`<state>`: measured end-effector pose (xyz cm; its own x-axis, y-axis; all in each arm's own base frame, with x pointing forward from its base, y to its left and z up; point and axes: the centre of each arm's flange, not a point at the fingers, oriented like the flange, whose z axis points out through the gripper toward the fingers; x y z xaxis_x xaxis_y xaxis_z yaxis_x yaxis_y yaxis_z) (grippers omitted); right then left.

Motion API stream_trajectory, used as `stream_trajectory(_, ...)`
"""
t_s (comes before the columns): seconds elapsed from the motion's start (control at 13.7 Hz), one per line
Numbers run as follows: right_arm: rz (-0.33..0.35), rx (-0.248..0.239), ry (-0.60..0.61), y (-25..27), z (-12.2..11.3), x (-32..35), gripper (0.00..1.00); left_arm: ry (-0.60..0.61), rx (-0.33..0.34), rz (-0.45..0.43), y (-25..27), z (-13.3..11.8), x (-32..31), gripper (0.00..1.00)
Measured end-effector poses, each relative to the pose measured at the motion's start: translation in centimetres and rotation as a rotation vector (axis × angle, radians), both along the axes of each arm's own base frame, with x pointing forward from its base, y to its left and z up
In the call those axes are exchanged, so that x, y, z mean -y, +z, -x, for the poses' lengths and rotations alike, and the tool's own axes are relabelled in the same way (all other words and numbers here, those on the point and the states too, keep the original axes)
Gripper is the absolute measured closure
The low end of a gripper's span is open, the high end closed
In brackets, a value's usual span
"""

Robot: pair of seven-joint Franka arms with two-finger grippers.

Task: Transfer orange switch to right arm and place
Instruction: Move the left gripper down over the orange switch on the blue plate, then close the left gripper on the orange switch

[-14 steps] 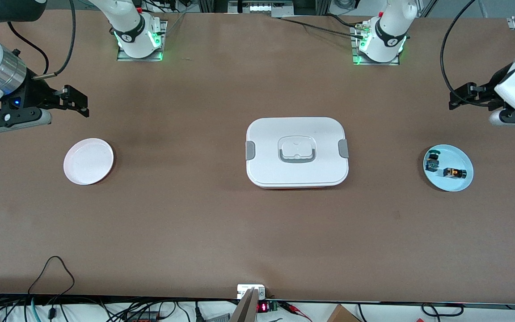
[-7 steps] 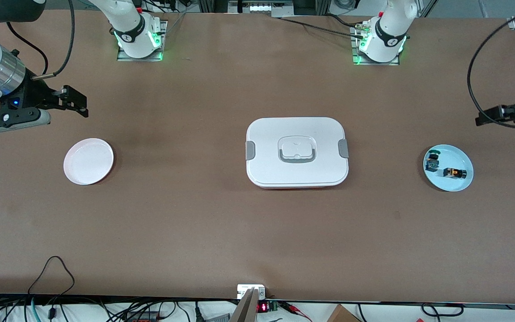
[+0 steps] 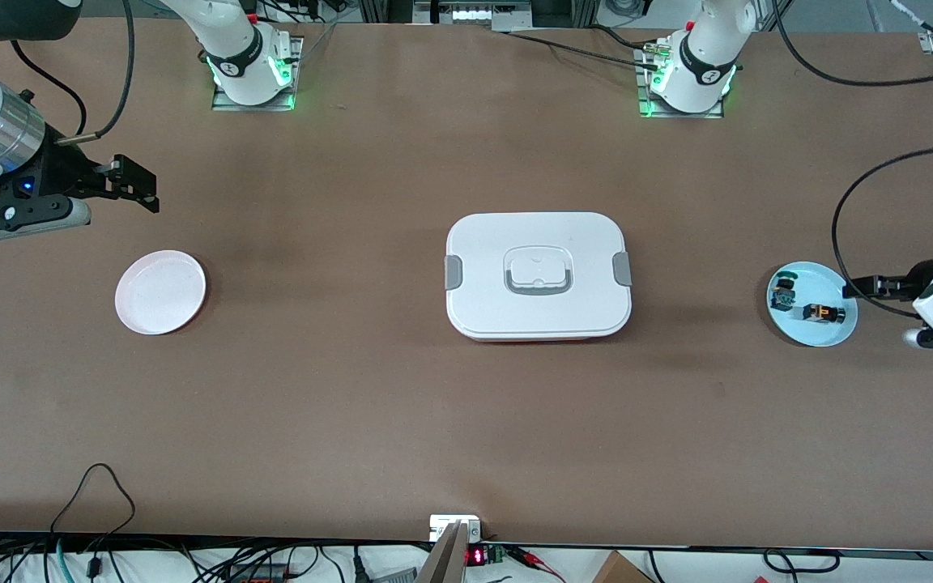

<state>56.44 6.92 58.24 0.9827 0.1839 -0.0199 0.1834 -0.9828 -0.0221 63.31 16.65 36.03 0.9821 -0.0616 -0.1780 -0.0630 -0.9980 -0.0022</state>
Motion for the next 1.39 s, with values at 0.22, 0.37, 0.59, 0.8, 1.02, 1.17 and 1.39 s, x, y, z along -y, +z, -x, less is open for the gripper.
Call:
stream_trajectory(0.22, 0.0, 0.0, 0.0, 0.0, 0.0, 0.0, 0.0, -0.014, 0.064, -0.006, -3.7, 0.4, -1.1, 0.0)
stream_trajectory(0.37, 0.0, 0.0, -0.001, 0.0, 0.0, 0.0, 0.0, -0.019, 0.104, -0.012, -6.2, 1.1, -0.9, 0.0)
stream_trajectory(0.59, 0.0, 0.0, -0.001, 0.0, 0.0, 0.0, 0.0, -0.013, 0.143, -0.017, -9.2, 2.6, -1.4, 0.0)
stream_trajectory(0.8, 0.0, 0.0, -0.001, 0.0, 0.0, 0.0, 0.0, -0.008, 0.179, -0.021, -12.2, 4.4, -2.0, 0.0)
stream_trajectory(1.02, 0.0, 0.0, -0.001, 0.0, 0.0, 0.1, 0.0, -0.002, 0.163, -0.014, -13.9, 5.2, -2.4, 0.0)
stream_trajectory(1.17, 0.0, 0.0, -0.001, 0.0, 0.0, 0.1, 0.0, 0.01, 0.151, -0.01, -14.8, 5.7, -3.3, 0.0)
stream_trajectory(1.39, 0.0, 0.002, -0.001, 0.0, 0.0, 0.1, 0.0, 0.011, 0.144, -0.007, -15.6, 6.0, -3.7, 0.0)
